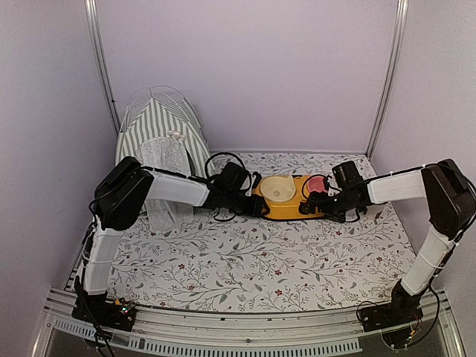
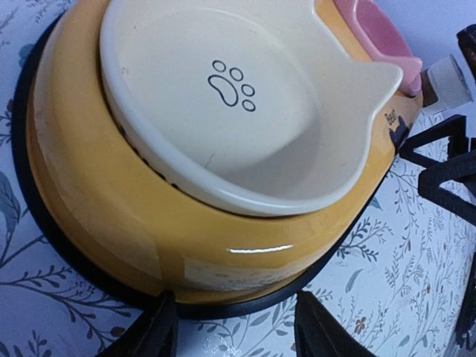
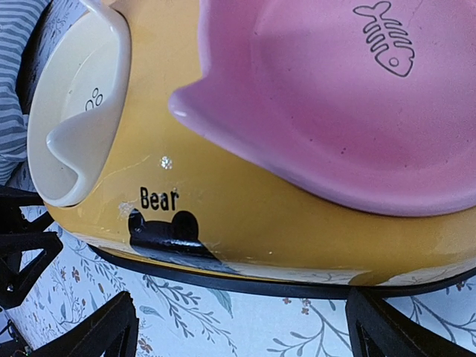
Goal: Set up the pet tent
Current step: Move the pet food container to the center of the board, then adjust the tent at the corner of the board.
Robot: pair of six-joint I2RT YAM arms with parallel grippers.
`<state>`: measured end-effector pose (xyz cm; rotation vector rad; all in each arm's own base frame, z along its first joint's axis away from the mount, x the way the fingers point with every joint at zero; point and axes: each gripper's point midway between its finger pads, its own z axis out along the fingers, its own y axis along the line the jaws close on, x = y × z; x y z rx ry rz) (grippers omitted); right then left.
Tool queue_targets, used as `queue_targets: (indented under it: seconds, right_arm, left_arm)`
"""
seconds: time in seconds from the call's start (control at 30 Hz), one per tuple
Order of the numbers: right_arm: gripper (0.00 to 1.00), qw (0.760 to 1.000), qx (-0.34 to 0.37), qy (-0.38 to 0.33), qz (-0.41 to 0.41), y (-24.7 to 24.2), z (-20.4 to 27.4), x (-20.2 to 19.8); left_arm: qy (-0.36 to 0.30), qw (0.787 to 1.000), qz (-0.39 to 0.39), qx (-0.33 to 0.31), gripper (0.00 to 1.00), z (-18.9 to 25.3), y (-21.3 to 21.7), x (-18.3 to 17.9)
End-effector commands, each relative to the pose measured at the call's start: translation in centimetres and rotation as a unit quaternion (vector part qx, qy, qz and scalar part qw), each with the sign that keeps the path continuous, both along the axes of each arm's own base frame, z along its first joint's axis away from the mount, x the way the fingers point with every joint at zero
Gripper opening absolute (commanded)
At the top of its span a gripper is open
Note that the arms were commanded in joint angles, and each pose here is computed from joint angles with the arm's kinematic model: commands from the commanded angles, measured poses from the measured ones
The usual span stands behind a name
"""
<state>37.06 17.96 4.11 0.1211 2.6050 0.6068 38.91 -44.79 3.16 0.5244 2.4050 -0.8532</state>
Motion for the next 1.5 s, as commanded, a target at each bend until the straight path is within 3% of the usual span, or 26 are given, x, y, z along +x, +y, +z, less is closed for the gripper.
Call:
queue_targets:
  seconds: [0.0,0.4,0.63,0.87,0.93,1.2,1.47]
  right_arm:
    - [0.99,0.999,0.011,-0.042,0.005,0.3,1.6,2.5]
    - [0.99,0.997,-0.005,-0.079,0.002,-0.7,5.8,1.7]
    - [0.99,0.993,-0.015,-0.116,0.003,-1.8,8.6,0.3]
    - [0.99,0.980,-0.024,-0.199,-0.013,-3.0,13.5,0.5]
    - [0.99,0.975,-0.029,-0.221,-0.018,-3.4,14.3,0.6]
    - [0.99,0.964,-0.033,-0.265,-0.023,-3.6,16.2,1.3]
    - [0.99,0.968,-0.024,-0.251,-0.009,-2.9,15.1,1.5]
  left_arm:
    - [-0.017,1.000,-0.007,-0.007,0.54,1.3,-0.5,1.5]
    - [-0.064,0.998,-0.003,-0.024,0.64,7.5,1.4,1.4]
    - [-0.105,0.993,0.030,-0.041,0.75,12.6,5.6,0.2]
    - [-0.135,0.987,0.085,-0.038,0.90,15.3,10.9,-1.2]
    - [-0.139,0.984,0.103,-0.037,0.99,15.6,12.3,-1.5]
    - [-0.127,0.974,0.187,-0.016,0.99,13.8,18.5,-3.9]
    - [-0.087,0.953,0.289,-0.017,1.00,11.8,26.2,-6.4]
